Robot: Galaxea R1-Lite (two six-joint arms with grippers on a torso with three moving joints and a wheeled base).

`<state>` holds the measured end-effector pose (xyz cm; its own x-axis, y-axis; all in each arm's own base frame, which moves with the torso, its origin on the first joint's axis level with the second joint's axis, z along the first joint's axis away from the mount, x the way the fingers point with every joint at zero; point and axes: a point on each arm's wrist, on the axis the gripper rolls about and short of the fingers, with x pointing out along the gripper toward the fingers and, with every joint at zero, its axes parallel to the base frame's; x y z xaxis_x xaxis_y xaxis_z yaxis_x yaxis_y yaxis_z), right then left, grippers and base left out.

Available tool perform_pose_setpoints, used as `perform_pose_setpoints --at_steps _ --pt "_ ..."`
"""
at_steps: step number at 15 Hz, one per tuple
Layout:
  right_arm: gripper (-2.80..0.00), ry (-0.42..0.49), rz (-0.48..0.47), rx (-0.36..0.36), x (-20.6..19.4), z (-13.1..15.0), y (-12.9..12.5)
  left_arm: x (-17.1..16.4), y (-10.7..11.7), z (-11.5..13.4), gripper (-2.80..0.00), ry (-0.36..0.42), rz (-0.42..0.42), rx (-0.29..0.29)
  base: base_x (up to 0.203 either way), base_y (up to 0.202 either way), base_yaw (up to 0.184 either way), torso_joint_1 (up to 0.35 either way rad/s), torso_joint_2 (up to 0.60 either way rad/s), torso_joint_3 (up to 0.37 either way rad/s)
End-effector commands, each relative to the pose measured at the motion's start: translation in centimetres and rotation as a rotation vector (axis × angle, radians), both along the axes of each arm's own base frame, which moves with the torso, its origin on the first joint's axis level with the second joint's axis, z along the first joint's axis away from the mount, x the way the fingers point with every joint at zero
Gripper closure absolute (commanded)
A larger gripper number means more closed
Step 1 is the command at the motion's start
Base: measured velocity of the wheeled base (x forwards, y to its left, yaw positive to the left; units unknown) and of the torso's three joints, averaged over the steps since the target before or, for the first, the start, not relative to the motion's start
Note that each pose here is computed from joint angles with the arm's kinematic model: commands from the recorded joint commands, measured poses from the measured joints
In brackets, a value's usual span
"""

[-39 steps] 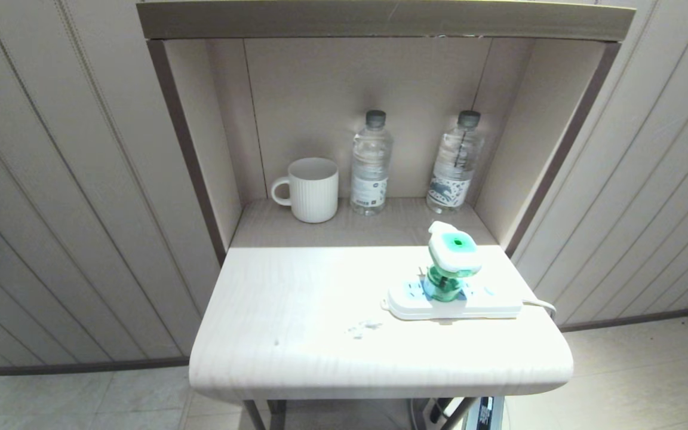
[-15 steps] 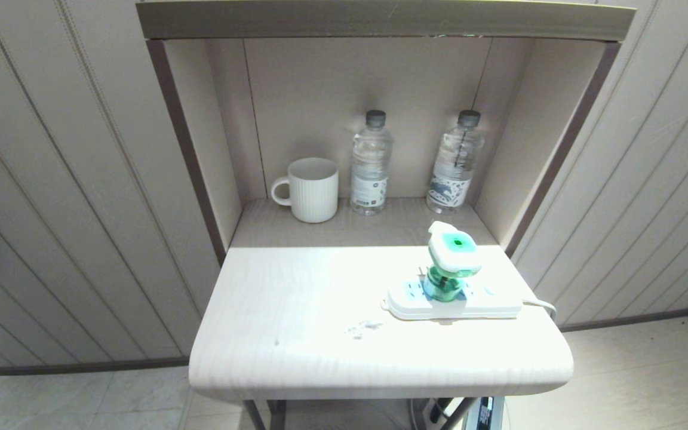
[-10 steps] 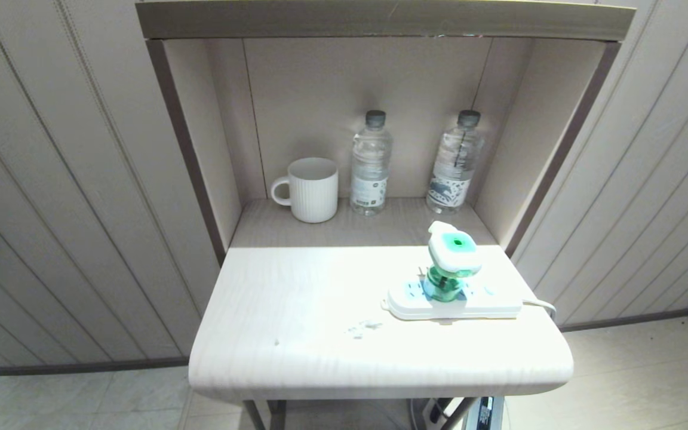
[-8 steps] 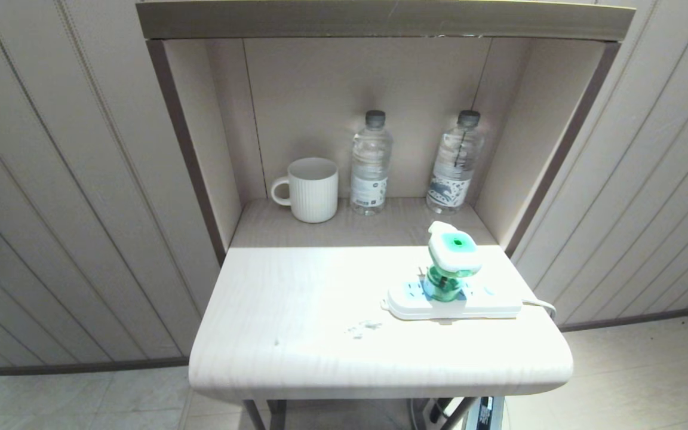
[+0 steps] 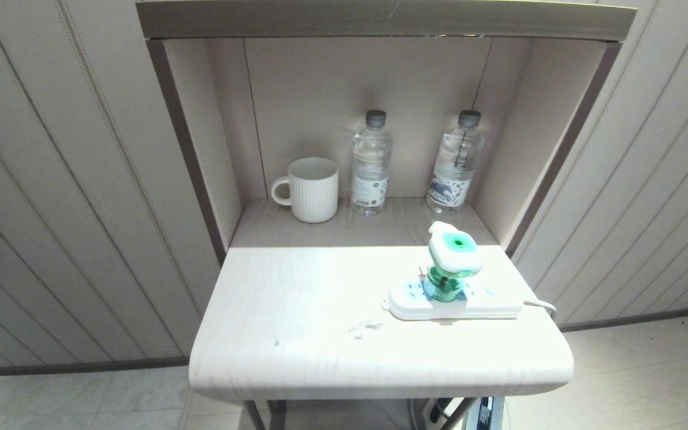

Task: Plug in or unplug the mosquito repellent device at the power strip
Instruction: Pick up the mosquito repellent liquid

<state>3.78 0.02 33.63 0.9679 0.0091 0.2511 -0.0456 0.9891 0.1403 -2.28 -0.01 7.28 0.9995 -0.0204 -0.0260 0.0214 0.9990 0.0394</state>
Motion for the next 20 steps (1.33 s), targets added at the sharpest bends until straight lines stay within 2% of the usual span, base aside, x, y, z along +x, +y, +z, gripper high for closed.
perform_pose_setpoints --at_steps 1,4,7,9,10,12,14,16,20 --pt "0.00 0.063 0.016 0.005 3.5 0.9 0.2 0.0 0.0 0.0 0.00 0.002 0.000 0.000 0.000 0.000 0.000 0.000 0.00 0.000" --pt "0.00 0.077 0.030 0.027 5.3 1.9 1.3 0.0 0.0 0.0 0.00 0.002 0.000 0.000 0.000 0.000 0.000 0.000 0.00 0.000" --pt "0.00 0.115 -0.012 0.067 7.0 2.2 4.1 0.0 0.0 0.0 0.00 0.002 0.000 0.000 0.000 0.000 0.000 0.000 0.00 0.000" --pt "0.00 0.101 0.004 0.072 6.6 2.2 6.3 0.0 0.0 0.0 0.00 0.002 0.000 0.000 0.000 0.000 0.000 0.000 0.00 0.000" --pt "0.00 0.094 -0.025 0.079 6.4 1.9 7.2 0.0 0.0 0.0 0.00 0.002 0.001 -0.001 0.000 0.000 0.000 0.000 0.00 0.000" --pt "0.00 0.126 -0.062 0.041 7.2 -1.2 8.7 0.0 0.0 0.0 0.00 0.002 0.001 -0.001 0.000 0.000 0.000 0.000 0.00 0.000" --pt "0.00 0.107 -0.092 0.046 8.9 -3.6 10.6 0.0 0.0 0.0 0.00 0.002 0.000 0.000 0.000 0.000 0.000 0.000 0.00 0.000" --pt "0.00 0.074 -0.112 0.065 10.0 -4.7 12.3 0.0 0.0 0.0 0.00 0.002 0.001 -0.001 0.000 0.000 0.000 0.000 0.00 0.000" --pt "0.00 0.088 -0.150 0.051 11.4 -6.6 13.8 0.0 0.0 0.0 0.00 0.002 0.000 -0.001 0.000 0.000 0.000 0.000 0.00 0.000"
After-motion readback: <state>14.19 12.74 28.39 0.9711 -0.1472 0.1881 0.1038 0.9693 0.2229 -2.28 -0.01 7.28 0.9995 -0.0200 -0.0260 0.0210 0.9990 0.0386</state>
